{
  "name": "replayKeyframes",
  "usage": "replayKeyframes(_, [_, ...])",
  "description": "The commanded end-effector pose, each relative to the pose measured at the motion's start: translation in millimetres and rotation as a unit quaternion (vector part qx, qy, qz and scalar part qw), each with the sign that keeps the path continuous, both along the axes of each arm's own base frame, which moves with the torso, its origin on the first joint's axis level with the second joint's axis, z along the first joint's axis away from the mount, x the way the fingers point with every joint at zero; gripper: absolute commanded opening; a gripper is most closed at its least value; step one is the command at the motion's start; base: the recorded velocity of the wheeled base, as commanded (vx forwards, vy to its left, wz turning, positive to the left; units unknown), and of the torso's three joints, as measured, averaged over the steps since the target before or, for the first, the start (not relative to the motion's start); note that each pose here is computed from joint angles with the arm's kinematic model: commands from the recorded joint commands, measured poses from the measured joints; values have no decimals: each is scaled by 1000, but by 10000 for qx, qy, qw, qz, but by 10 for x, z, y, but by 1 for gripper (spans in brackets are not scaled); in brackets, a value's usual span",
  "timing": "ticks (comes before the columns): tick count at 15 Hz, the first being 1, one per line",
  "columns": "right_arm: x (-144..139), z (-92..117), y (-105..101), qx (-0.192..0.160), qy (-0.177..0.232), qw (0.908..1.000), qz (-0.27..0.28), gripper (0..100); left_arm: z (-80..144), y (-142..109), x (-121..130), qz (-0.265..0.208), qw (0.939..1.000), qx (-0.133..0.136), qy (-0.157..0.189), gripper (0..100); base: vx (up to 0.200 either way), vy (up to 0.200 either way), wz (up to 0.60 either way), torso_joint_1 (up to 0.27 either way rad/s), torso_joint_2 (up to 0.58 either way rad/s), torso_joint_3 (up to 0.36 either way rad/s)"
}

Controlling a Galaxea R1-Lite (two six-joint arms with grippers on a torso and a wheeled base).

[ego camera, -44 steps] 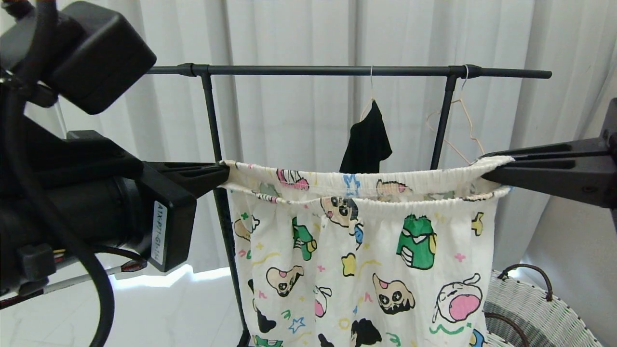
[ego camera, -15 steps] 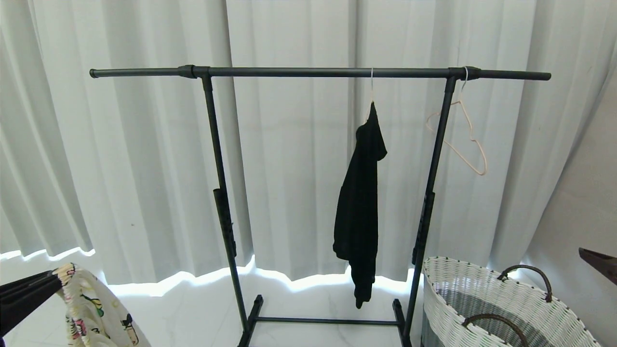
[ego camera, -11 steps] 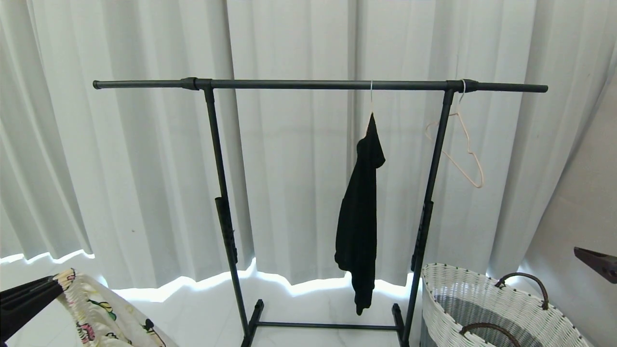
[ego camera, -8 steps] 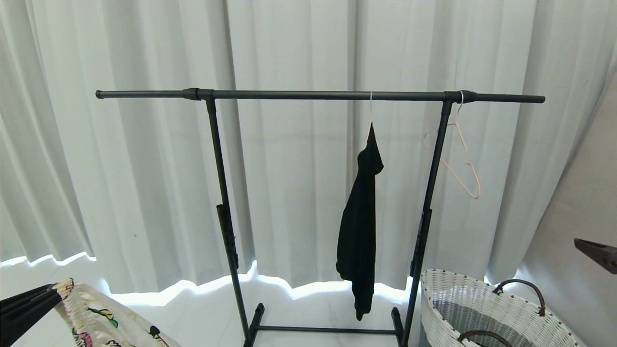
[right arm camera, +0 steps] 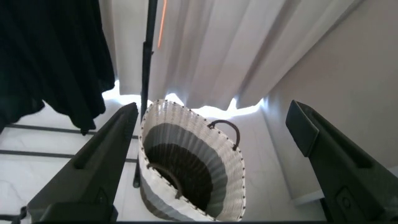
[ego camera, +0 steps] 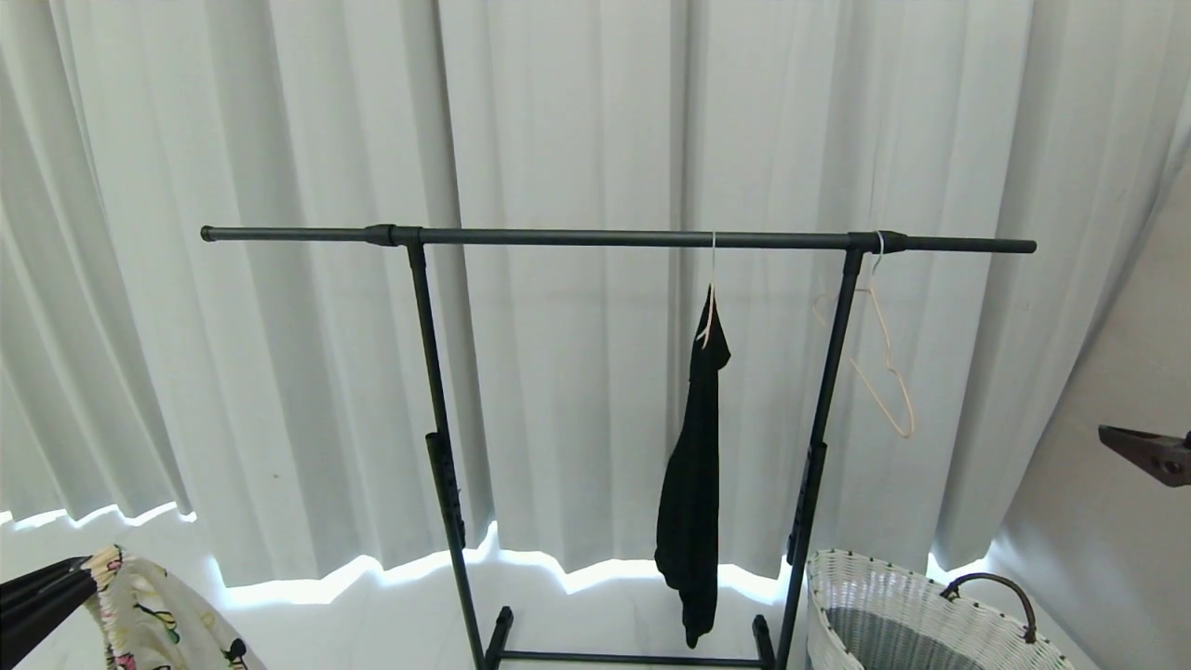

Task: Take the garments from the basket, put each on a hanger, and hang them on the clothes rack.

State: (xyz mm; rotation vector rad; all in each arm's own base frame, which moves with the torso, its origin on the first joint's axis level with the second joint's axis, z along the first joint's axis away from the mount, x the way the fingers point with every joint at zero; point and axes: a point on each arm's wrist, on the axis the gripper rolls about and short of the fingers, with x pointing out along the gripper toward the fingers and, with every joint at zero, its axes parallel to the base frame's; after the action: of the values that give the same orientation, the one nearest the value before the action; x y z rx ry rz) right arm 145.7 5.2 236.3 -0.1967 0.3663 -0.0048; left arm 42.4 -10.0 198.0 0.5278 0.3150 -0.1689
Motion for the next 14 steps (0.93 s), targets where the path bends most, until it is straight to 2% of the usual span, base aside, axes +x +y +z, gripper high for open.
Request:
replayKeyframes(1, [11,3,1,-4,2,10000,2,100,0,10,-26,-4,10000,-15,-57,0,0,0,0,246,-535,-286])
replayKeyframes(6, [43,15,5,-21,10,10000,8,100,15,8,-21,-4,10000,-21,-71,0,0,0,0,260,-555,-295])
replayKeyframes(10, [109,5,11,-14,-219,9998,25,100,27,6,-16,3,10000,-21,-79,0,0,0,0,214,-444,-233])
replayKeyframes(14, [139,-22,17,45,-163,9997,166,100,21,3,-7,-4,10000,-12,-50,0,200,0,0,18,-52,-27])
